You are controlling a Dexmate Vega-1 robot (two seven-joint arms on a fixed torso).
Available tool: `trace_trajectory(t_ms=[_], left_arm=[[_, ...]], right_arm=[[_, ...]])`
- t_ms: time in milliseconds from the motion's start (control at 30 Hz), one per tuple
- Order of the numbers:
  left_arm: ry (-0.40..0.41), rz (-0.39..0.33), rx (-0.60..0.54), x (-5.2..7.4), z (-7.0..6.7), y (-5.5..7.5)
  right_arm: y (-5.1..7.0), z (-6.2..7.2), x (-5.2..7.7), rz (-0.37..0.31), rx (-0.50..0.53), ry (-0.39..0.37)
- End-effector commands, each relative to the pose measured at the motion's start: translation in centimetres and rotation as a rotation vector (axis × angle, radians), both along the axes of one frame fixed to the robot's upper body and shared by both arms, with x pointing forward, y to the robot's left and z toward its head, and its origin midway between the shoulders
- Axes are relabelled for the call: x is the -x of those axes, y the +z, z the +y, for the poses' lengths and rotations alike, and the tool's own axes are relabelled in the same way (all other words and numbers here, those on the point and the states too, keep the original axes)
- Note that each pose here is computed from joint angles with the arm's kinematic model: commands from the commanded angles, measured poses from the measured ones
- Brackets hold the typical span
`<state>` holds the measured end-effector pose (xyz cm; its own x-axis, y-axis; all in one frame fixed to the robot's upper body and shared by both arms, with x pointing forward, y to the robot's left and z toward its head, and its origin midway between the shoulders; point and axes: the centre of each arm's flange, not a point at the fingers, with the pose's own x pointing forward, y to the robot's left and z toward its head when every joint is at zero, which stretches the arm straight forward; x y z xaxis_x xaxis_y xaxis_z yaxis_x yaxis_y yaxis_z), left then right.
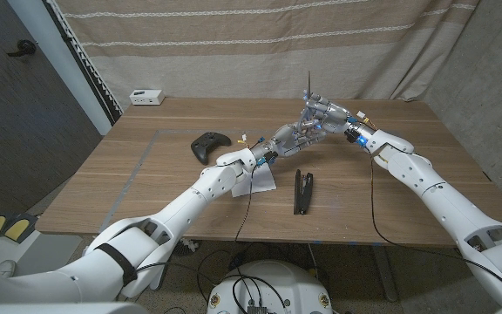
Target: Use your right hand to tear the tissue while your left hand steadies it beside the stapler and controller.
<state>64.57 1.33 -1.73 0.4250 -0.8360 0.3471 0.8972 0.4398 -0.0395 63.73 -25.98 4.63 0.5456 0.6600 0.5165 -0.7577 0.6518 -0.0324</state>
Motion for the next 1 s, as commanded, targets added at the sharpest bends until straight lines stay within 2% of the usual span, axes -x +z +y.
trace_trajectory(t_ms=[33, 833, 1000], left_arm=[[0.021, 0.027, 0.035, 0.01, 0.31, -0.15], [0.037, 0.043, 0.049, 0.23, 0.56, -0.46], [0.031, 0.027, 0.034, 0.28, 0.49, -0.3]], right_arm=[[-0.13, -0.03, -0.16, 0.011, 0.0, -0.004], [-0.26, -0.04, -0.25, 0.022, 0.0, 0.013], [-0.27, -0.07, -0.33, 0.024, 0.002, 0.023]])
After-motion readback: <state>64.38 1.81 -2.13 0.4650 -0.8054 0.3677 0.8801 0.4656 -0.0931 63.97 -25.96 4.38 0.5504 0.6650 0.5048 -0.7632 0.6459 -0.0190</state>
